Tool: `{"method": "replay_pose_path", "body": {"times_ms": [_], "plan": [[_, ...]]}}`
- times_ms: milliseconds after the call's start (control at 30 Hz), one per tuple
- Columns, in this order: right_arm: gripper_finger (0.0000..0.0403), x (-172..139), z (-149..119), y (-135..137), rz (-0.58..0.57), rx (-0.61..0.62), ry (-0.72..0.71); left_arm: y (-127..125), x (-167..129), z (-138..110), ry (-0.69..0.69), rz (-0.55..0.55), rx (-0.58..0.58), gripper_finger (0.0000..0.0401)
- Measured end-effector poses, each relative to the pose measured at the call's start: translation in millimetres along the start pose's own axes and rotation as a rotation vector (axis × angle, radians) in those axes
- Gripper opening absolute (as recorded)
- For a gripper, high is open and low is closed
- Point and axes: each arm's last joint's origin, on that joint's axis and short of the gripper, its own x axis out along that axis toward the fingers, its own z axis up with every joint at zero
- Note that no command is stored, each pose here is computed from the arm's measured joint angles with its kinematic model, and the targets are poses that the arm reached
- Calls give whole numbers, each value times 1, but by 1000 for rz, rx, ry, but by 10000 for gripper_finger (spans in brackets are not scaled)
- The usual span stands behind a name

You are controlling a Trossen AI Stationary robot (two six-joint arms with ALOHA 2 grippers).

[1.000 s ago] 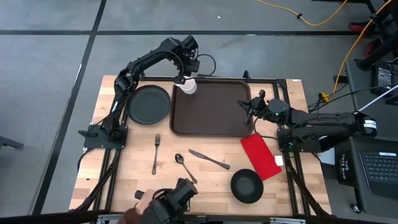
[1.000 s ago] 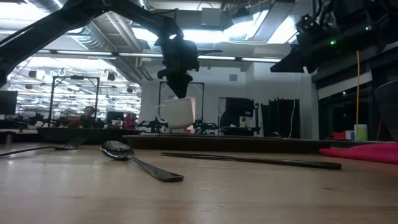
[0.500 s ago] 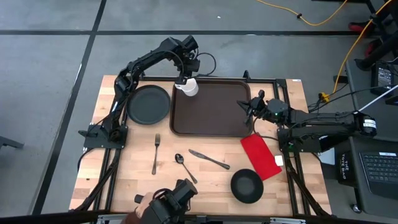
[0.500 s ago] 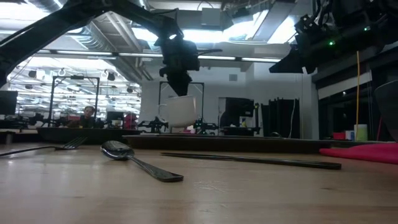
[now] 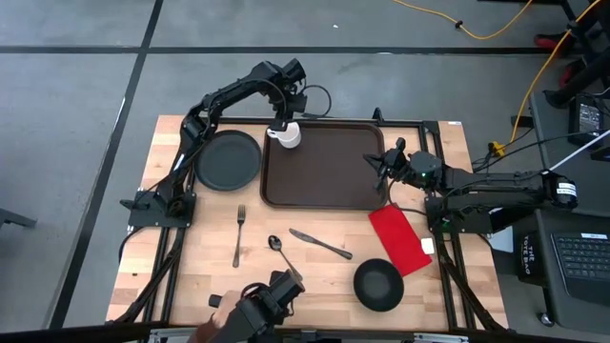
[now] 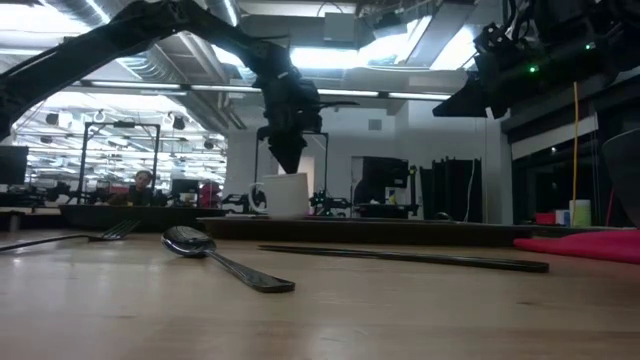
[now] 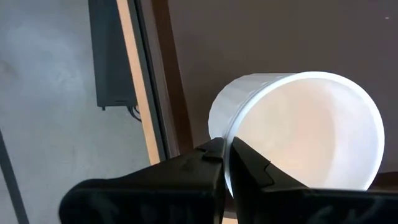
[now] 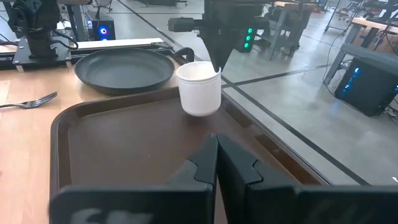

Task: Set up tray
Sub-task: Put the white mug on the brown serving tray

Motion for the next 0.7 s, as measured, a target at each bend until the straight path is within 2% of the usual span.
{"method": "replay_pose_path", "body": {"times_ms": [400,700], "plan": [[14,0,0,0,0,-2,4,4,16,-2,58,14,-12,4],[14,0,0,0,0,-3,4,4,17,-2,70,20,-10,4]]}}
